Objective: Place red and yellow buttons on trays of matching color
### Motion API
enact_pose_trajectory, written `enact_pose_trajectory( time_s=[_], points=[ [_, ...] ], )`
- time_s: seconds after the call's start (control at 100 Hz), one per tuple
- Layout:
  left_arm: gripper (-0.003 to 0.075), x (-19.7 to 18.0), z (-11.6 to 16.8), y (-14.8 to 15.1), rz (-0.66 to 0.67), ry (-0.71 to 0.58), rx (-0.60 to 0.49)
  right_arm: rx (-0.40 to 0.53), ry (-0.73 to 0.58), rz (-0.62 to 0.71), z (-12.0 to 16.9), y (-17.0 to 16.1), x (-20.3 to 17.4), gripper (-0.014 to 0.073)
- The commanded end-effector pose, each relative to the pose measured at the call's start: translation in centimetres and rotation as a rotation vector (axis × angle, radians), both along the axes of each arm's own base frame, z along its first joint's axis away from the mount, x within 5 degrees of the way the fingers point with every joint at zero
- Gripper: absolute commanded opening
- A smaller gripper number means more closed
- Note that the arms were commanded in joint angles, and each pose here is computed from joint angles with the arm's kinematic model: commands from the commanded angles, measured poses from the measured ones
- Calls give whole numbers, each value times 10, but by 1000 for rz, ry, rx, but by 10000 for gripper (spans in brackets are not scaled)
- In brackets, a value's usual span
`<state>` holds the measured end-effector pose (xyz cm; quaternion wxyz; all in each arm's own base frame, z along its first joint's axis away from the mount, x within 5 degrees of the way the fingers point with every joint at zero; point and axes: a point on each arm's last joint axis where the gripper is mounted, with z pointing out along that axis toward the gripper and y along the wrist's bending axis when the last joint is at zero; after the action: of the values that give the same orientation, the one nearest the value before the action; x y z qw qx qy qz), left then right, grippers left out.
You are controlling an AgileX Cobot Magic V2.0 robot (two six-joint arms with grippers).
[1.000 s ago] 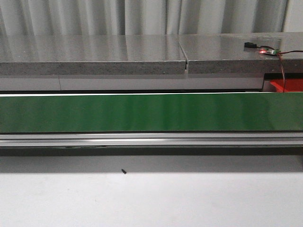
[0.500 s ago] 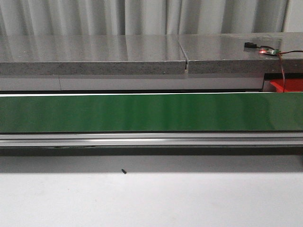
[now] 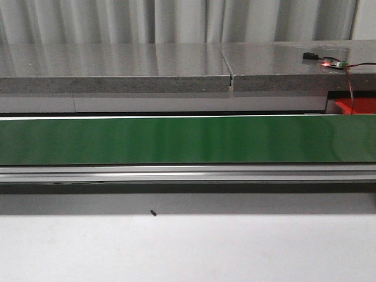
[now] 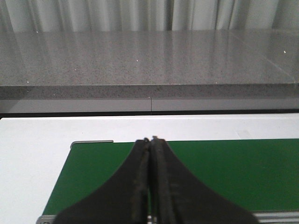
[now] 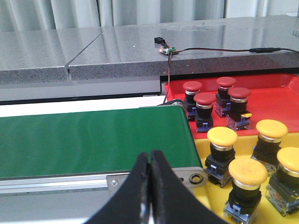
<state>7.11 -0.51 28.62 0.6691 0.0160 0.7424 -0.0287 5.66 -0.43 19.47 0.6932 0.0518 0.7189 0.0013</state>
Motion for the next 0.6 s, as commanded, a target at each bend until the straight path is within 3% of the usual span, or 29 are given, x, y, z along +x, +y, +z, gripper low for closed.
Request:
enact_pose_trajectory(
  time_s=[0.0, 0.46, 0.59],
  points=[
    [-19, -1, 0, 2, 22, -111, -51, -12, -111, 6, 13, 1, -2, -116],
    [-19, -16, -74, 3, 29, -225, -54, -12, -111, 6, 13, 1, -2, -116],
    [-19, -17, -80, 3, 22, -229, -54, -12, -110, 6, 13, 1, -2, -116]
  ],
)
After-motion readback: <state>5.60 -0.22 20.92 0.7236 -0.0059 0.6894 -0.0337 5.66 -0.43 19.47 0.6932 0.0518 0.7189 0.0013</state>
